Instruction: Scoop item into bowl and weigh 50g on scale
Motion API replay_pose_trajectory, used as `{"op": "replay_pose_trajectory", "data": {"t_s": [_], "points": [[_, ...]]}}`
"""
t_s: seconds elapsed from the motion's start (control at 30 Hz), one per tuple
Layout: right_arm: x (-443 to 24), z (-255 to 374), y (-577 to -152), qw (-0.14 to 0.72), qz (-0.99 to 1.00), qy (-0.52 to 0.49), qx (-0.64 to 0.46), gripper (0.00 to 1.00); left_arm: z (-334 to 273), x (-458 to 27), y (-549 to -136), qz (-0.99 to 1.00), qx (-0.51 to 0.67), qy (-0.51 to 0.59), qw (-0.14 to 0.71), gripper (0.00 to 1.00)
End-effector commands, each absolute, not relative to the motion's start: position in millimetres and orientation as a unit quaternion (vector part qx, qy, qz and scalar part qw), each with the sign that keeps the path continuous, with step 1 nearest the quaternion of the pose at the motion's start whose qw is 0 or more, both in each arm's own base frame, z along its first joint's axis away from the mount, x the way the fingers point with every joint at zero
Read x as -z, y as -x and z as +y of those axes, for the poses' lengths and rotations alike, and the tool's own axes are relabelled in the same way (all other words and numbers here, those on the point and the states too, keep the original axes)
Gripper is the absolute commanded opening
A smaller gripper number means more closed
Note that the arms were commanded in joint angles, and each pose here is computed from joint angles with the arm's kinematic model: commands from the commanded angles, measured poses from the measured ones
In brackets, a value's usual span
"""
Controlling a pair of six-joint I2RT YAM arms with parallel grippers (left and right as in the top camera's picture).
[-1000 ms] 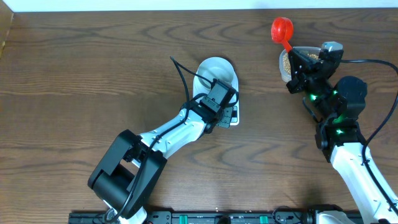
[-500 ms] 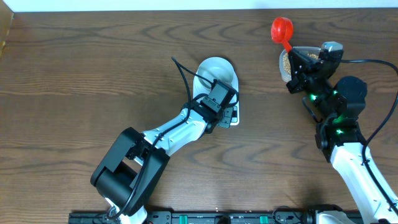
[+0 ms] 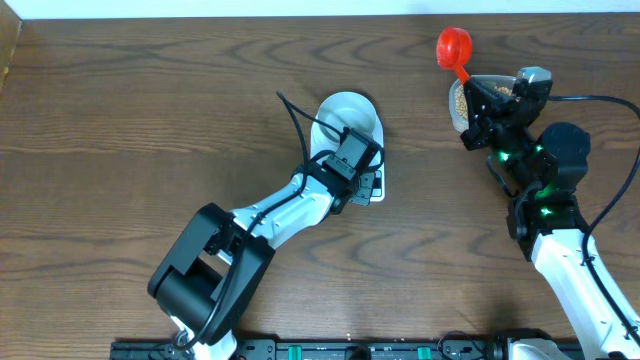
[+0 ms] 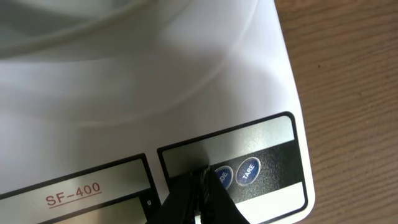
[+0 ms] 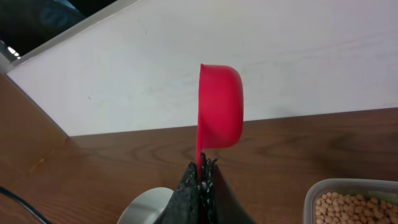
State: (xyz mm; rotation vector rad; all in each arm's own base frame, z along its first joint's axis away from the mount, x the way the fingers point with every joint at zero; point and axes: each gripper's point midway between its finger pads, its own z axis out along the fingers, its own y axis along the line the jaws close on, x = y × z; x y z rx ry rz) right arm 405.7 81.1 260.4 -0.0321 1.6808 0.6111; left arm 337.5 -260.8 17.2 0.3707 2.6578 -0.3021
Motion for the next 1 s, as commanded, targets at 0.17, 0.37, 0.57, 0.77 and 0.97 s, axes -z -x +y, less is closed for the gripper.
{"op": "replay_pose_trajectory", "data": {"t_s": [0.17, 0.37, 0.57, 0.77, 0.97], "points": [[-265.9, 77.9, -409.8, 0.636, 0.729, 0.021, -0.252, 0.01, -253.3, 14.7, -328.8, 0.972, 0.088, -0.12, 0.182, 0.07], [-266.0, 68.3, -413.6, 0.644, 0.729, 0.0, -0.231, 0.01, -250.2, -18.2, -324.3, 0.969, 0.096, -0.119, 0.193, 0.07], [-265.8, 47.4, -419.6, 0.654, 0.728, -0.057, -0.2, 0.01, -248.5, -65.1, -322.3, 0.96, 0.116, -0.118, 0.227, 0.07], [-272.6, 30.6, -425.0, 0.665, 0.717, -0.107, -0.182, 0.01, -243.2, -82.3, -323.0, 0.957, 0.121, -0.112, 0.24, 0.07], [-279.6, 31.9, -447.5, 0.656, 0.725, -0.108, -0.181, 0.01, -217.1, -83.9, -330.7, 0.963, 0.105, -0.084, 0.234, 0.07]]}}
